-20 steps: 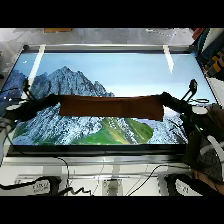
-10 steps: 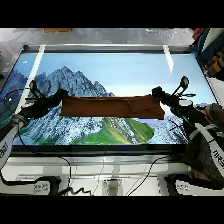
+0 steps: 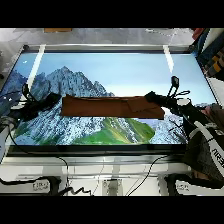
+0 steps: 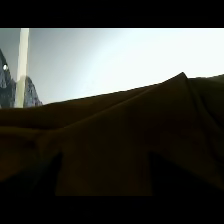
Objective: Fold the clothes and pants, and hang the long-sleeved shirts on hangers.
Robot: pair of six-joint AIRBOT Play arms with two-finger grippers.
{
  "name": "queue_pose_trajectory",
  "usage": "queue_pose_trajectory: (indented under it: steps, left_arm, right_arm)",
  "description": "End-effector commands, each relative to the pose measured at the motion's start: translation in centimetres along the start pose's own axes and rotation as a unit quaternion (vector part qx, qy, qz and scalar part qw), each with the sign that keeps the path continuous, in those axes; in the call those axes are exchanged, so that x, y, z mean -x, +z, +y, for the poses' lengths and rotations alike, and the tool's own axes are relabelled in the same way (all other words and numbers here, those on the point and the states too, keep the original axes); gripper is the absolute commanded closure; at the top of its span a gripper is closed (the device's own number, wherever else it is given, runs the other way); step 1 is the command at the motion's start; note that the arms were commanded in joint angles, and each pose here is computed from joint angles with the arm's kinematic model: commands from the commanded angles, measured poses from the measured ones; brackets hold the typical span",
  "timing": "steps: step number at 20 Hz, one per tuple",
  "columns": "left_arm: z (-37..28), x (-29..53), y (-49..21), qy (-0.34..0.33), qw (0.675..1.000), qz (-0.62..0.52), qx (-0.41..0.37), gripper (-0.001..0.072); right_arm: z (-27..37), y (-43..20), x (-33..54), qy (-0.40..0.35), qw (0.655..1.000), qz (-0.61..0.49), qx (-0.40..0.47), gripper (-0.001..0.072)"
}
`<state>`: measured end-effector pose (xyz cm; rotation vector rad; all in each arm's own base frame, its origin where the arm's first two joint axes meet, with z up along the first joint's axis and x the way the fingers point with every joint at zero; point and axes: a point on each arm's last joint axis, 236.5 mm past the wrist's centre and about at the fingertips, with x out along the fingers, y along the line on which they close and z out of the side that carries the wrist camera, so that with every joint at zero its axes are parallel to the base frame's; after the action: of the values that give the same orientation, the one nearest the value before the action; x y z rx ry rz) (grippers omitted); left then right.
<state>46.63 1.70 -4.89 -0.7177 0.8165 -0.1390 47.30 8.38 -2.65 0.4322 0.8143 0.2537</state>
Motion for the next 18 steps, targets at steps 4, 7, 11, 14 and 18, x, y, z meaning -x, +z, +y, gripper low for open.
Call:
queue_pose_trajectory:
  steps: [4,7,11,14,18]
  left_arm:
    - [3.2,1.6,-8.0,0.014,0.981,0.188,0.047,0.0157]
    - [2.5,0.3,-8.3,-0.008,0.974,0.22,0.047,0.0156]
    - [1.7,-1.9,-7.6,-0.021,0.974,0.227,0.019,0.0156]
    - [1.1,-3.8,-6.3,-0.009,0.982,0.188,0.009,0.0159]
    - [-0.8,-5.0,-3.9,-0.03,0.989,0.133,0.05,0.069]
  right_arm:
    - [3.1,-0.8,0.9,0.047,0.995,0.059,0.059,0.0118]
    - [4.8,-0.2,1.7,0.074,0.992,0.071,0.071,0.0123]
    - [7.1,0.0,1.9,0.095,0.988,0.076,0.09,0.0123]
    - [9.3,-0.9,1.4,0.107,0.985,0.08,0.11,0.013]
    - [11.2,-0.6,0.4,0.102,0.985,0.055,0.127,0.0461]
